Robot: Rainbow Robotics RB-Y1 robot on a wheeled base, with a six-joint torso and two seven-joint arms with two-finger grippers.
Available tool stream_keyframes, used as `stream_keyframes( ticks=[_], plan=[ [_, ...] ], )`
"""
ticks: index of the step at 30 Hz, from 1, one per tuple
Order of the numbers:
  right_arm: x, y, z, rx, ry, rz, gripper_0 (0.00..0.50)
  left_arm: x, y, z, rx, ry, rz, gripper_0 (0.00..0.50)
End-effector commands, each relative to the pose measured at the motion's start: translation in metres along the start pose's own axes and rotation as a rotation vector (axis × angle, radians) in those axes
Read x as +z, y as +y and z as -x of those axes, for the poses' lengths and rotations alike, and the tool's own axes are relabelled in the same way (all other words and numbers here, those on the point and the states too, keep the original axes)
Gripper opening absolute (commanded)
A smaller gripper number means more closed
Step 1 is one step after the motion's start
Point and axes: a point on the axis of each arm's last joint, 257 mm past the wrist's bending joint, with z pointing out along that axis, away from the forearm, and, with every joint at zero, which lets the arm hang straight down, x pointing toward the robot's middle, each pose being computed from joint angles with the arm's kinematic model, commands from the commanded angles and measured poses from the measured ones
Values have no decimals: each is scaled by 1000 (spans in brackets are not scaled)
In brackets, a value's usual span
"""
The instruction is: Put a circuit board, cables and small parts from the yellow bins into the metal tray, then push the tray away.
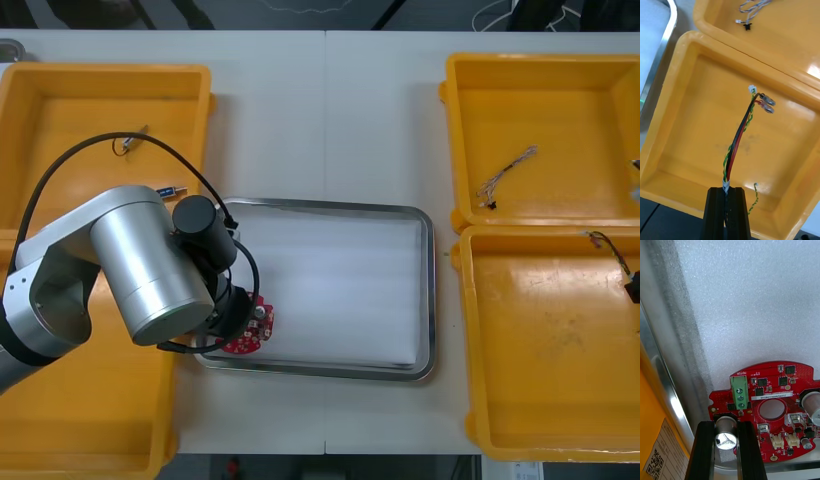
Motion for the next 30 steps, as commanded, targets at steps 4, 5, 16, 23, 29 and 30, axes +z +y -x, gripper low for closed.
stream_keyframes(
  ticks=[4,5,16,23,29,30],
  plan=[
    [0,0,13,-155,9,-25,0,-3,-13,21,-95,-59,-16,231],
    [0,1,13,-158,7,-24,0,-2,-14,20,-95,-57,-18,280],
    [-2,3,10,-188,21,-14,0,-13,-24,24,-129,-78,-50,500],
    [-15,24,22,-279,5,58,0,-35,-34,29,-162,-96,-82,500],
    [-21,53,33,-397,1,124,0,-67,-23,38,-192,-109,-101,500],
    [-22,59,36,-424,-2,132,0,-74,-20,41,-198,-115,-105,500]
  ],
)
